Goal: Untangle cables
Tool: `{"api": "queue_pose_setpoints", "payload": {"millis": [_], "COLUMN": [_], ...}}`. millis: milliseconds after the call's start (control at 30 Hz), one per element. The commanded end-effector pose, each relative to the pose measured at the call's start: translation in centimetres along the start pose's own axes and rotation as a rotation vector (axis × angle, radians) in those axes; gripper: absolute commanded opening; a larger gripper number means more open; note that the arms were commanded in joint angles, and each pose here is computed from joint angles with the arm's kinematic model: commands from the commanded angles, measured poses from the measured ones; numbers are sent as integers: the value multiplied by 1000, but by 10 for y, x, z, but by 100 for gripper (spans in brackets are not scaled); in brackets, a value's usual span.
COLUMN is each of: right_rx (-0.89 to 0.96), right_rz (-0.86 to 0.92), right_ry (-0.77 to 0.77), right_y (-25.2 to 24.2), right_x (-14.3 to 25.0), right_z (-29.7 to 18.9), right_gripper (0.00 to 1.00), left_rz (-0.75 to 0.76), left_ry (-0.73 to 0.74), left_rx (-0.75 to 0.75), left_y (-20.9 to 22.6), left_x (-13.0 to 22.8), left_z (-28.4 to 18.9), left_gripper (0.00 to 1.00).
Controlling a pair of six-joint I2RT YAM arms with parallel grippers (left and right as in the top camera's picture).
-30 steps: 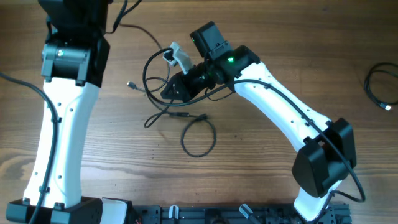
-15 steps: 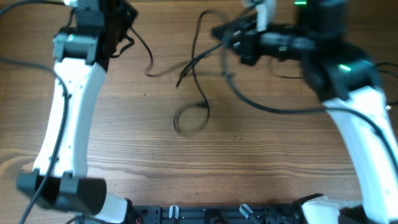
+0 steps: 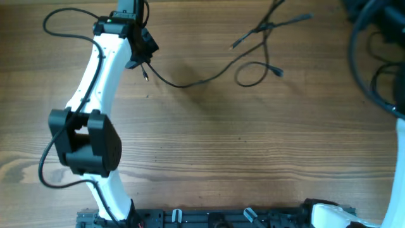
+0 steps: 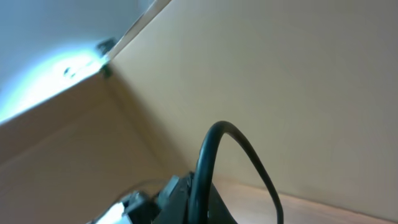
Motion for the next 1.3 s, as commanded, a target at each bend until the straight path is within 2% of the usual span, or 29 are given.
{"api": "queue_pose_setpoints", "payload": {"millis": [0,100,200,333,433,533,633,700,767,900,1000,1167,1267], "right_rx": [47,79,116,114,86,76,76,80,83,88,92,92,93], "right_rz": [95,174,262,336,351,361,359,365,370,364,367,365,363], "right_ry": [-45,2,129,263,324,353,367,371,375,385,391,395,396], "right_y": [-15,-34,-56,-68,-66,-67,-68,-69,-69,-70,-70,-71,-71], "right_x": [-15,-4,31,69,88,98,102,103,105,107,109,109,110], "right_z": [-12,-7,11,38,56,65,67,66,66,65,64,64,64], "right_gripper": [4,4,4,4,4,4,4,4,4,4,4,4,4], "left_rz": [62,65,65,103,189,239,326,403,460,552,589,610,644], "left_ry": [46,69,92,141,177,203,204,190,157,29,-32,-32,-22], "left_rx": [-33,-48,-48,90,240,316,377,461,558,741,769,795,885], "left_y": [3,4,4,-15,-35,-44,-50,-60,-71,-97,-107,-114,-129], "left_x": [5,9,12,18,23,28,30,30,27,16,17,24,35], "left_z": [23,35,43,42,38,35,32,24,11,-38,-63,-75,-86], "left_gripper": [4,4,4,5,36,65,81,97,100,100,100,100,100]}}
Point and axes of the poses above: each gripper's point midway between its finger pads, its own z axis out along the fingers, its own y axis along the line the jaws close on, x = y × z, the point moved 4 cm from there along -z, back along the fingers, and after that the axes turned 5 degrees about z, right-handed, at the moved point
